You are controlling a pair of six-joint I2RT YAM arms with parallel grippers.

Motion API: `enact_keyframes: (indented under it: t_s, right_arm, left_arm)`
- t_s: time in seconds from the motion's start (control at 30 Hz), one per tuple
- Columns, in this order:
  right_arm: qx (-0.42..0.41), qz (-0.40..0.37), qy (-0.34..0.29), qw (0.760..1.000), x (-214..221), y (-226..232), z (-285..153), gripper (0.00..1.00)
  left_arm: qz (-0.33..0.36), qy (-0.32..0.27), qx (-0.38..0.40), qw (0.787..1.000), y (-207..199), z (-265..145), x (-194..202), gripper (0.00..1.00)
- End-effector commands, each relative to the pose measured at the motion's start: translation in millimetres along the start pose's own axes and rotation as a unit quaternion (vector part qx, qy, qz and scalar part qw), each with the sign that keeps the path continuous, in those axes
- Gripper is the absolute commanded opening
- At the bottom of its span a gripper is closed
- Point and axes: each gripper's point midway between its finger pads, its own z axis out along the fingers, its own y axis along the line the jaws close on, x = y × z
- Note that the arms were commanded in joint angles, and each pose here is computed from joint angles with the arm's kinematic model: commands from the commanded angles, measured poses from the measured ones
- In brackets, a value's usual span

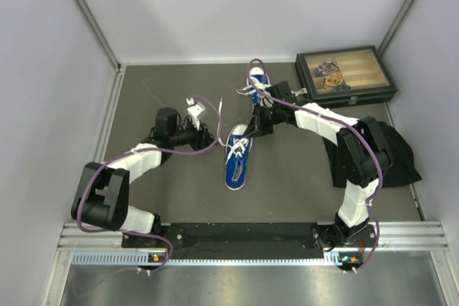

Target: Tie the shoes

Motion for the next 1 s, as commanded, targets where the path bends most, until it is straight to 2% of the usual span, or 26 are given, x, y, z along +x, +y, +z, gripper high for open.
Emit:
enact_keyframes:
  t_s: [0.0,0.03,0.1,0.33,0.77,0.97]
  right_arm:
    - [-0.002,-0.051,-0.043,0.998,-20.0,22.5,-22.5,0.00]
    - [0.001,-0.052,-0.042,0.998,-20.3,22.8,-23.1,0.00]
    - [0.005,-0.061,-0.045,0.997,-24.2,24.3,-24.7,0.00]
    - [0.021,-0.084,-0.057,0.995,-27.2,27.9,-37.3,0.00]
    - [0.028,-0.101,-0.035,0.994,-19.6,28.0,-29.8,0.00]
    - [0.035,-0.105,-0.039,0.993,-20.5,26.5,-33.0,0.00]
  left_arm:
    - [-0.030,0.013,-0.072,0.997,52.5,-11.6,-16.9,0.43]
    - [-0.041,0.014,-0.084,0.995,62.0,-11.0,-29.0,0.44]
    - [-0.061,0.033,-0.084,0.994,73.1,-3.0,-24.9,0.44]
    - [-0.081,0.024,-0.117,0.990,104.5,16.9,-41.0,0.43]
    - [-0.076,0.081,-0.166,0.980,127.2,71.6,-22.1,0.46]
    - [-0.057,0.143,-0.211,0.965,124.9,87.8,-4.6,0.45]
